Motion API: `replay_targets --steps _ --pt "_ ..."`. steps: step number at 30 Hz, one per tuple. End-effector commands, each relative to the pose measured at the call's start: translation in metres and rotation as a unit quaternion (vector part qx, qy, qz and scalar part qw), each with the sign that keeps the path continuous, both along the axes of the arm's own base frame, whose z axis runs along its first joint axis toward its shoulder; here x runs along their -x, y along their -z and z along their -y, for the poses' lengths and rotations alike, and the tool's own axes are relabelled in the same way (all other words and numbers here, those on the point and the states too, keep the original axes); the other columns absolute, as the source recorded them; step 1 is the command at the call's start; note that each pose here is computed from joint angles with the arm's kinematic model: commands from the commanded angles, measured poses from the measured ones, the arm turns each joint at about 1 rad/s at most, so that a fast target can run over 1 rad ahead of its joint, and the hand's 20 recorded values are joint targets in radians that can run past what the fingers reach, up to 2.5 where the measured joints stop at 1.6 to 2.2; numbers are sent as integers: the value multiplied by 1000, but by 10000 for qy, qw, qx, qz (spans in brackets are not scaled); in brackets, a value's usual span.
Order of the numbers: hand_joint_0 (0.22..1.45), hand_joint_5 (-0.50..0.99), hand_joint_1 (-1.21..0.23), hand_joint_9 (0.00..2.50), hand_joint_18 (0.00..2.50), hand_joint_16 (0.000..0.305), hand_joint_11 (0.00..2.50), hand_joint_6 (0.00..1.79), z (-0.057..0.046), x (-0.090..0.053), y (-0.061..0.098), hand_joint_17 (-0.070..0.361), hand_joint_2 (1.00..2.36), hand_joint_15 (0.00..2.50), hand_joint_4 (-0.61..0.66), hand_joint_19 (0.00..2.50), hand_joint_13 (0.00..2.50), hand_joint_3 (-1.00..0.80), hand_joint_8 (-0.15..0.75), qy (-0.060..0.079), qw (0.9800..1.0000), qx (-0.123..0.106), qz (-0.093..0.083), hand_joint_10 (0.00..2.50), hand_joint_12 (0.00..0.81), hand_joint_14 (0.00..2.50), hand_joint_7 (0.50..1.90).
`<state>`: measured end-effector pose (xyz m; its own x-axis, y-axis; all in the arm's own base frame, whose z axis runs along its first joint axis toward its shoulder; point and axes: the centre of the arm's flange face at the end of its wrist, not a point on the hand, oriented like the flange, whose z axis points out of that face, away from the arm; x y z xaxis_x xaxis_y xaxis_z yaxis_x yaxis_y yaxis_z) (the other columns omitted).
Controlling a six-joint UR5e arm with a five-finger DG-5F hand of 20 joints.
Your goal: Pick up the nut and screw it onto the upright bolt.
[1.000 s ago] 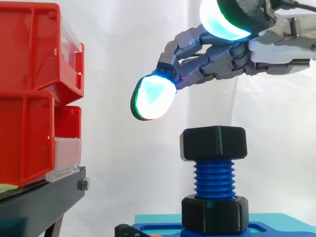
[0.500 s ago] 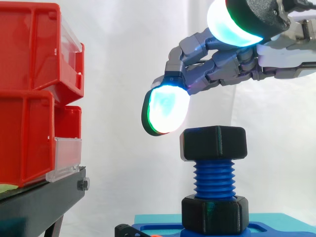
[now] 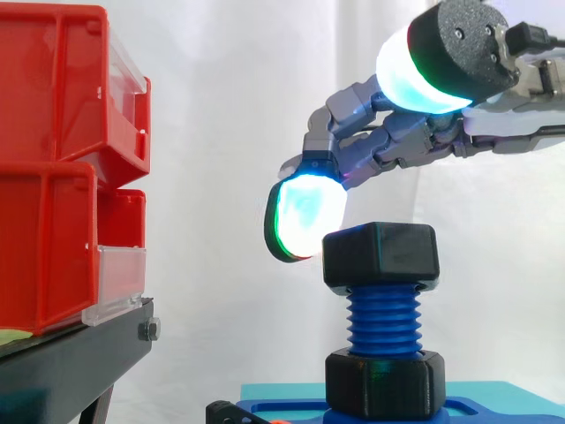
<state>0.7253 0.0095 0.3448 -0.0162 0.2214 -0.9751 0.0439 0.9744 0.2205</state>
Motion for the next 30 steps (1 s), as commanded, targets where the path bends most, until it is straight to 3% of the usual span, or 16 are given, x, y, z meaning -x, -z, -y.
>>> replay_targets --steps 1,10,19,30 --pt "491 -80 -149 411 17 46 0 503 6 0 0 105 1000 0 322 0 272 -500 287 19 10000 9 -21 0 374 0 1069" --pt "505 -47 -164 517 0 40 0 503 17 0 1 90 1000 0 319 0 328 -500 302 -20 10000 22 -30 0 361 0 1165" --pt "520 13 -185 667 66 32 0 503 28 1 1 72 1000 0 243 0 426 -500 290 -29 10000 74 -40 0 316 0 1351" --pt "533 79 -210 1030 250 20 0 503 40 2 0 46 1000 0 189 0 609 -500 240 -98 9999 73 -71 0 244 0 1308"
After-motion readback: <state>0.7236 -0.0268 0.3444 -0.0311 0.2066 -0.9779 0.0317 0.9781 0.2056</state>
